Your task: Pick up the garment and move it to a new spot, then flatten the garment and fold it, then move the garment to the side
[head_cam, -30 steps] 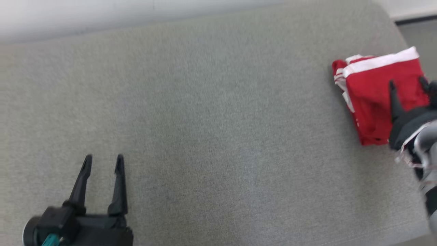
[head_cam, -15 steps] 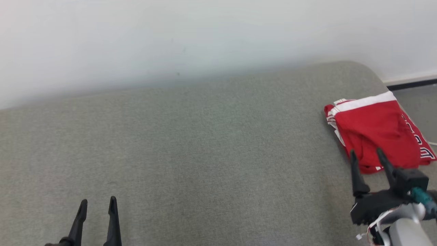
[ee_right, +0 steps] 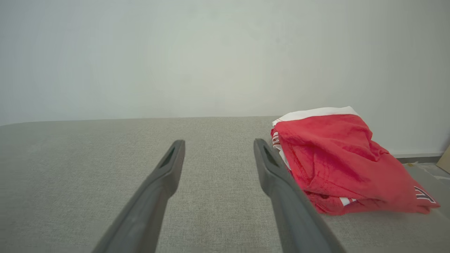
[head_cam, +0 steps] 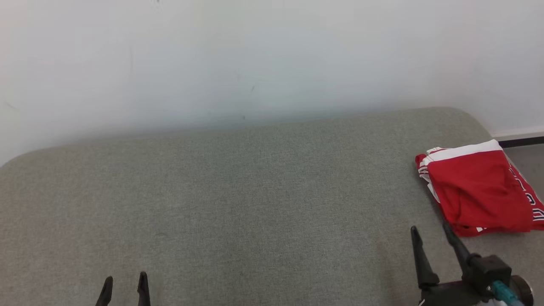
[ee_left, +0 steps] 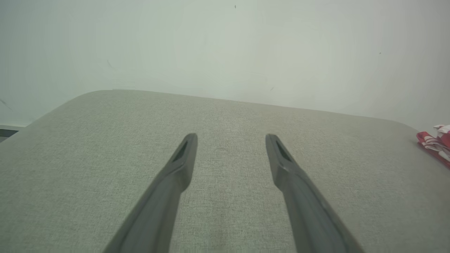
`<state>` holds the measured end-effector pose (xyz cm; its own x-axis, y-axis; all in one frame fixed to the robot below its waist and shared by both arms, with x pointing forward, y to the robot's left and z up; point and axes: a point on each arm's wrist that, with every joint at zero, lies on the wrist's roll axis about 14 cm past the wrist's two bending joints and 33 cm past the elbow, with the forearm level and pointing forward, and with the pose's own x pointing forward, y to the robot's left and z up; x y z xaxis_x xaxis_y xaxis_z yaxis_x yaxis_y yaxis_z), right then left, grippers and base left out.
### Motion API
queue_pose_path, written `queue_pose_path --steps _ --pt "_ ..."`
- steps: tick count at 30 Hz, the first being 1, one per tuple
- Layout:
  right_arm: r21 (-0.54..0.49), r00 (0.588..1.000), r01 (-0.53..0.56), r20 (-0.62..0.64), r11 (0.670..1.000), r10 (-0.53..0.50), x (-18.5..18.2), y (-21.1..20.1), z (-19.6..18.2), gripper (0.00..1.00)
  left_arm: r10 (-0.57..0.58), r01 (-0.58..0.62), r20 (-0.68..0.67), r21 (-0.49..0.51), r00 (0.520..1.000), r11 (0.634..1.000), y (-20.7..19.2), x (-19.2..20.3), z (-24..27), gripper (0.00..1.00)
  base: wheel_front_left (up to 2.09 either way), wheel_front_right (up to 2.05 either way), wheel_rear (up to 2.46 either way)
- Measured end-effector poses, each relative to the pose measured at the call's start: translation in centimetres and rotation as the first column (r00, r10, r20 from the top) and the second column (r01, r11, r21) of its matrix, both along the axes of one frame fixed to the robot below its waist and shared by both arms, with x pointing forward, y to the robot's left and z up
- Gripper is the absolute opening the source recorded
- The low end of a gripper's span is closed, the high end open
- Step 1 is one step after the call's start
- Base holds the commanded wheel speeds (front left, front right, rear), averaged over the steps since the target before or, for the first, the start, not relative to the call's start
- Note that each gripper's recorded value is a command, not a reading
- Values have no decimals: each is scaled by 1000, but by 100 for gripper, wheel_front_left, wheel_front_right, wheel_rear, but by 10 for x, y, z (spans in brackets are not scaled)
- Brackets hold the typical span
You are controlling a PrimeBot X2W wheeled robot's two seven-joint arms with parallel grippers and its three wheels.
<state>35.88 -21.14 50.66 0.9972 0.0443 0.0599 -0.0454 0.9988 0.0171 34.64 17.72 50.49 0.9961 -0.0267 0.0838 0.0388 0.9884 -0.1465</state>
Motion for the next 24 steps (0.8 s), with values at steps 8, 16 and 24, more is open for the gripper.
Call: queue_pose_path --steps 8,16,24 --pt "9 998 -54 -11 998 54 -15 23 -7 100 8 -7 -23 4 1000 1000 2 -10 -8 100 0 0 0" --pt "5 997 -77 -4 997 77 -15 30 -5 100 16 -16 -30 4 999 1000 4 -15 -10 100 0 0 0" --pt "2 996 -86 1 996 86 -9 32 -3 100 26 -26 -44 12 999 1000 7 -15 -15 100 0 0 0"
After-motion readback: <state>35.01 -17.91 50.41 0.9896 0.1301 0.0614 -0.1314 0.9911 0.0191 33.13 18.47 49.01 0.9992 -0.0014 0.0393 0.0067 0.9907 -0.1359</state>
